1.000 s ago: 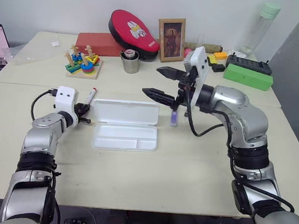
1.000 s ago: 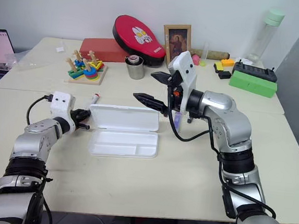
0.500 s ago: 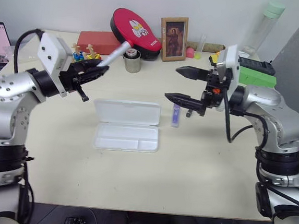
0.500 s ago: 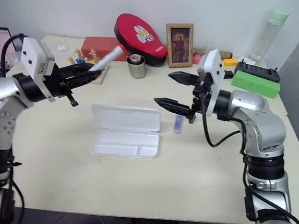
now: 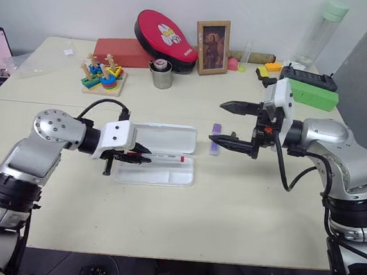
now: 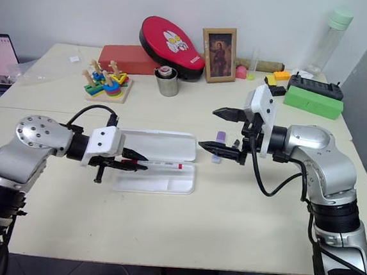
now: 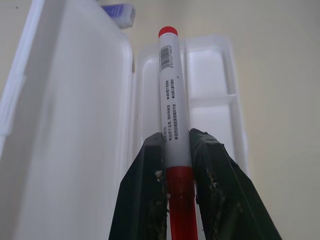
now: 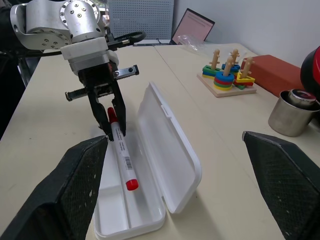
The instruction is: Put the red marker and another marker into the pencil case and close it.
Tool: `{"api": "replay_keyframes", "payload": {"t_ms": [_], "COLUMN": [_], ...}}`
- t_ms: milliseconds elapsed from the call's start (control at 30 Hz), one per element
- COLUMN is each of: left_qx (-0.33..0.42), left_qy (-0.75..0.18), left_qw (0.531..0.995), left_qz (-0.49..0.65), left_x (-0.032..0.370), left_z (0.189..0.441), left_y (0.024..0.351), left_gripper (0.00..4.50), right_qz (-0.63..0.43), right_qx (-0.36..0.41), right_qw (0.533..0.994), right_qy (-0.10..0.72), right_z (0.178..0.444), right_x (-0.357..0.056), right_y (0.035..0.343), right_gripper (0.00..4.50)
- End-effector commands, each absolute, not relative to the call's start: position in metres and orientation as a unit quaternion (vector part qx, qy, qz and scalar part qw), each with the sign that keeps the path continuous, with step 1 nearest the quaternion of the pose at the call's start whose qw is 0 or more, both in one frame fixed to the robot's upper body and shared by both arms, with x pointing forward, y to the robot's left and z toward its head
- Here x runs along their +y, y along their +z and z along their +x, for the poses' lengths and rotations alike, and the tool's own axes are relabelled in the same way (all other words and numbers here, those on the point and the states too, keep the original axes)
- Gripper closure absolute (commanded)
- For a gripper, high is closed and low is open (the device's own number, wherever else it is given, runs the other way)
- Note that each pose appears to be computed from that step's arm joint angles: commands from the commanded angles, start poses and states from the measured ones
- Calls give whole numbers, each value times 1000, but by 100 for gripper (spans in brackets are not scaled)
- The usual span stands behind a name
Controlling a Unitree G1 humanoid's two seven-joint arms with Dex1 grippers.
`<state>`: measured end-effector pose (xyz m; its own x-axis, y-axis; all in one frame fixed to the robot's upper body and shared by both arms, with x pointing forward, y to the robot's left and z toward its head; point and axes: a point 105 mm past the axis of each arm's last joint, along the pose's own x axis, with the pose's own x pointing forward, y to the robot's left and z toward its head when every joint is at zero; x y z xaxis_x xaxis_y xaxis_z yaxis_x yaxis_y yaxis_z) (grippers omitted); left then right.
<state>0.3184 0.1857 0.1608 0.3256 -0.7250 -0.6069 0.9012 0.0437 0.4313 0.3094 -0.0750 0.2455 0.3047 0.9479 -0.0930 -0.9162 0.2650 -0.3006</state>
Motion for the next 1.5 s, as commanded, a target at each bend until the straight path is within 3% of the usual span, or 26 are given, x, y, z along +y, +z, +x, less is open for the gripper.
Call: {"api": "replay_keyframes", "payload": {"t_ms": [33, 333, 400, 533, 700, 967, 1133, 1500], "left_qx": [101, 120, 120, 120, 109, -42, -106, -101], "left_qy": [-564, -576, -575, -572, -570, -564, -502, -479], "left_qw": [709, 700, 701, 704, 712, 790, 842, 862], "left_qz": [411, 405, 405, 403, 395, 235, 166, 133], "left_x": [185, 183, 183, 182, 179, 129, 114, 105], "left_z": [326, 324, 324, 324, 323, 321, 328, 320], "left_y": [164, 150, 150, 147, 150, 212, 237, 231], "left_gripper": [407, 407, 337, 272, 162, 4, 4, 4], "right_qz": [-166, -168, -169, -177, -174, -123, -106, -56], "right_qx": [-72, -46, -26, 26, 72, 156, 209, 249], "right_qw": [791, 801, 811, 835, 858, 905, 922, 937], "right_qy": [585, 573, 559, 521, 478, 375, 308, 238], "right_z": [304, 306, 312, 326, 338, 354, 359, 371], "right_x": [-74, -76, -76, -77, -80, -79, -79, -61], "right_y": [251, 240, 233, 208, 185, 156, 138, 113], "right_gripper": [0, 0, 0, 0, 0, 0, 0, 0]}}
